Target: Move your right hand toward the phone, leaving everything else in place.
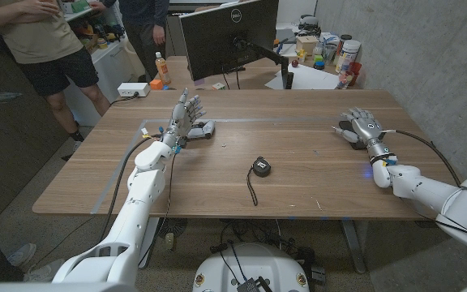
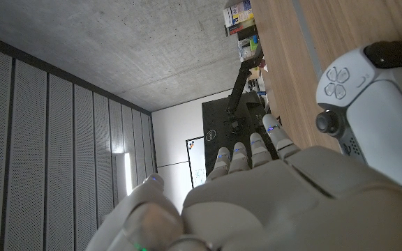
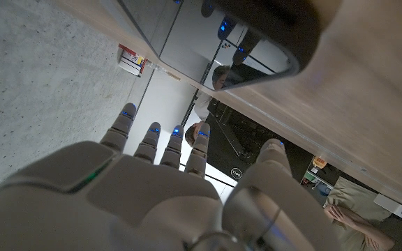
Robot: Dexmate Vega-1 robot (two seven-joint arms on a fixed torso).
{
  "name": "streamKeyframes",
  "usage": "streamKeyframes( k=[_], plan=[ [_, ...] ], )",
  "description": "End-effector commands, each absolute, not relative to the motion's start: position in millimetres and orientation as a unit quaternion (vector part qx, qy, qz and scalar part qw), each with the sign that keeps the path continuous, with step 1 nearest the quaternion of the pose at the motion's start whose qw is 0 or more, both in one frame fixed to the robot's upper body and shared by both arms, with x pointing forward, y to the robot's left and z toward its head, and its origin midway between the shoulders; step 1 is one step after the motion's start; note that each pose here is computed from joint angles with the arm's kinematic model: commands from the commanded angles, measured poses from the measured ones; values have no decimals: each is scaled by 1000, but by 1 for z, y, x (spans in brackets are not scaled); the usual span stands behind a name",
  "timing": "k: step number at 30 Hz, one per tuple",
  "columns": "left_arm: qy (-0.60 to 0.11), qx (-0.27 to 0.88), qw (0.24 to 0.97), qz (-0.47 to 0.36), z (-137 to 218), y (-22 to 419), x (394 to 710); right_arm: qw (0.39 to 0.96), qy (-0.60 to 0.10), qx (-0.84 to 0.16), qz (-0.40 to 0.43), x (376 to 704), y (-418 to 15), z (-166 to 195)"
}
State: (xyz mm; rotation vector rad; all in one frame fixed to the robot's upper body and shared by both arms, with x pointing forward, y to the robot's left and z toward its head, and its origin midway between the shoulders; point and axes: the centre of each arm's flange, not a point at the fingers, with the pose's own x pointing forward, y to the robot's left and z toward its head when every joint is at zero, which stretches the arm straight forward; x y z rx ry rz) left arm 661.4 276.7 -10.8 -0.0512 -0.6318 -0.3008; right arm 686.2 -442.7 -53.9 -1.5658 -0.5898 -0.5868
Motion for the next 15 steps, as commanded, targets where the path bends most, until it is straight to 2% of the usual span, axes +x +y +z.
streamKeyframes(
  k=[1,15],
  plan=[
    [-304,-24,941,-144,-10,276,665,641,-250,-683,-246,688,-446,-57],
    [-303,-24,942,-139,-12,277,664,646,-248,-684,-234,692,-441,-57]
  ],
)
